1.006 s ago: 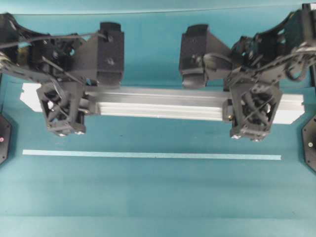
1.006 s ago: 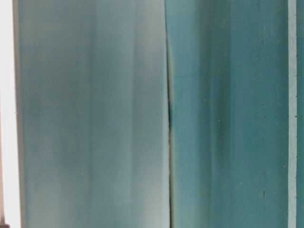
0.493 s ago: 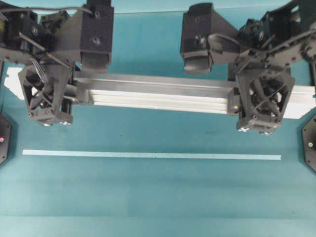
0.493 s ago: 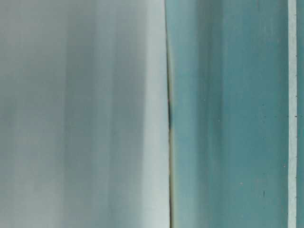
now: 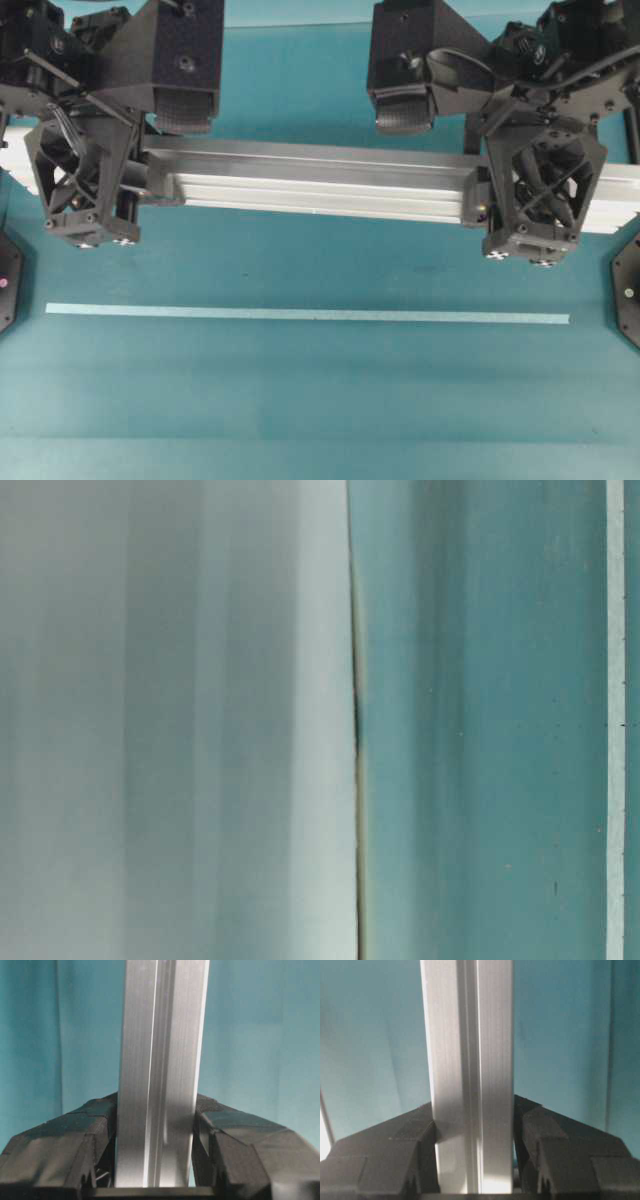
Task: Lift the metal rail with both hands.
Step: 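Lower the held rail back down onto the table with both grippers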
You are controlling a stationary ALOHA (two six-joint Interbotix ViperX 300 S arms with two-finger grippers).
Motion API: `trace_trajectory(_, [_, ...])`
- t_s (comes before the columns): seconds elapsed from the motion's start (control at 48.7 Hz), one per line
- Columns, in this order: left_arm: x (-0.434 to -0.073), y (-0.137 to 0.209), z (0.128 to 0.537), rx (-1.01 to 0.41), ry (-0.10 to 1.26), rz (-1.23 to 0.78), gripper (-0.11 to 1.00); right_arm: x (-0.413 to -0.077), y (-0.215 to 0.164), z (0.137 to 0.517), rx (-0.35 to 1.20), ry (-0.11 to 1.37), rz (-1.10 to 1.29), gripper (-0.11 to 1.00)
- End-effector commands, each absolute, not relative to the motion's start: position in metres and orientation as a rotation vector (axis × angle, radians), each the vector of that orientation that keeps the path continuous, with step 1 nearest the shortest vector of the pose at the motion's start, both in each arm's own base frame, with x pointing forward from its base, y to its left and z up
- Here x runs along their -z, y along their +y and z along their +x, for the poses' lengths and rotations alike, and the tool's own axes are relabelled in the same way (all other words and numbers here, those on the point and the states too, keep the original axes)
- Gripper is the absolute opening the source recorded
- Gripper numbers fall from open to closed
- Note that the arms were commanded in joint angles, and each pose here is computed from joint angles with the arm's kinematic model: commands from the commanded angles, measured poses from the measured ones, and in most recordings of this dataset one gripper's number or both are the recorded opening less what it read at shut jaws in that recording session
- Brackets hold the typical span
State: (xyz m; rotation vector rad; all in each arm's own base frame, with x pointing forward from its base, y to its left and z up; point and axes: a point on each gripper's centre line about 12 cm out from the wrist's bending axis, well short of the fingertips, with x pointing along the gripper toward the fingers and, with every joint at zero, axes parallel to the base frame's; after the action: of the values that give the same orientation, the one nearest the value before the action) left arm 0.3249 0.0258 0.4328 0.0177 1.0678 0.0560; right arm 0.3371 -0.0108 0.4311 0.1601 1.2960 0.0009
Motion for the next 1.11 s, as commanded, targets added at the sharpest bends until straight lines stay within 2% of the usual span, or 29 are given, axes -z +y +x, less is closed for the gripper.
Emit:
trace_trajectory(0.0, [-0.449, 0.032, 0.323, -0.081, 1.008, 0.013, 0.36, -0.442, -0.008, 0.337, 0.002, 1.253, 0.175, 0.38])
trace_trajectory(0.226, [-0.446, 0.032, 0.325, -0.081, 1.015, 0.013, 0.36, -0.437, -0.008, 0.339, 0.002, 1.262, 0.175, 0.38])
trace_trajectory(0.369, [-0.432, 0.032, 0.327, -0.081, 1.05, 0.011, 0.36, -0.421, -0.008, 0.34, -0.001, 1.306, 0.171, 0.38])
trace_trajectory(1.088, [-0.297, 0.031, 0.336, -0.064, 1.114, 0.018, 0.36, -0.28, -0.018, 0.341, 0.066, 1.336, 0.141, 0.38])
